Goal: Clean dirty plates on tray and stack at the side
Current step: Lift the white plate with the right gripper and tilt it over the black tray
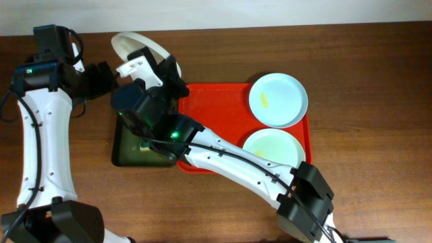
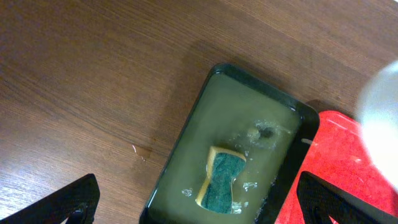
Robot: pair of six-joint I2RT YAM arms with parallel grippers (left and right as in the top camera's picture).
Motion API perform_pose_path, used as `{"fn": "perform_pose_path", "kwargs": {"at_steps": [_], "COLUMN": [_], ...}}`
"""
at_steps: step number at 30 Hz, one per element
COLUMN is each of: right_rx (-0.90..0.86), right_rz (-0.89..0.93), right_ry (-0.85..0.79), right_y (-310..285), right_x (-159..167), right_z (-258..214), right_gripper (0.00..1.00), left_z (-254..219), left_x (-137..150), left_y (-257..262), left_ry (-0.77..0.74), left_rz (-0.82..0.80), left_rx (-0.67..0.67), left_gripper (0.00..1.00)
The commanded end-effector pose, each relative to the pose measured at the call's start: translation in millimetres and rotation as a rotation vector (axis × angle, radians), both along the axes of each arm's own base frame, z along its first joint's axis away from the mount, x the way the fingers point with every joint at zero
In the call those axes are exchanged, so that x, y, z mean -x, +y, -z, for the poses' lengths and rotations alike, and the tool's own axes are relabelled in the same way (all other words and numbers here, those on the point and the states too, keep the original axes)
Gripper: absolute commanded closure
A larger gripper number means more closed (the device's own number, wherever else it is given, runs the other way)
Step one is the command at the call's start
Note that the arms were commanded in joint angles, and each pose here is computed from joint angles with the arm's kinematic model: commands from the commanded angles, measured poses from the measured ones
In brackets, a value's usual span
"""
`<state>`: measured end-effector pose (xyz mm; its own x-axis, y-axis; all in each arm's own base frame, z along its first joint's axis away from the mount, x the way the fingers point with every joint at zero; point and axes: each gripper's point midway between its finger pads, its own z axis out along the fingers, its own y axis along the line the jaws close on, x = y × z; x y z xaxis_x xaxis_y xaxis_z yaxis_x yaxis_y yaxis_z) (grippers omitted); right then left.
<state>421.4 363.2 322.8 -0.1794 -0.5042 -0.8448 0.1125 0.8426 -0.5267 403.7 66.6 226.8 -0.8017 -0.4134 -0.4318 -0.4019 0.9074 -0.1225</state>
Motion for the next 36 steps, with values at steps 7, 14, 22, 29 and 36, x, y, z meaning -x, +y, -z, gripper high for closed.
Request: {"fn": "perform_pose_path", "kwargs": {"at_steps": [7, 14, 22, 29, 36], "right_rx": [0.080, 0.080, 0.002, 0.006, -0.096], "right_rz": [0.052, 0.051, 0.059, 0.058, -0.019], "right_ry": [-0.031, -0.031, -0.046, -0.043, 0.177], "right_y": [-10, -10, -10, -10, -8], "right_x": [2, 2, 1, 2, 8], "right_z": [-23, -23, -22, -21, 50], "right_gripper": [0.96, 0.96, 0.96, 0.96, 0.96], "left_z": [-2, -2, -2, -2, -2], "left_x": [-2, -2, -2, -2, -2], "left_y": [-2, -2, -2, -2, -2], "left_ry": [-0.010, -0.010, -0.010, -0.008, -0.007], "left_rz": [-0.006, -0.006, -0.006, -0.006, -0.006], "left_rx": [0.011, 0.011, 0.011, 0.011, 0.011], "left_gripper": [0.01, 0.01, 0.01, 0.01, 0.01]}}
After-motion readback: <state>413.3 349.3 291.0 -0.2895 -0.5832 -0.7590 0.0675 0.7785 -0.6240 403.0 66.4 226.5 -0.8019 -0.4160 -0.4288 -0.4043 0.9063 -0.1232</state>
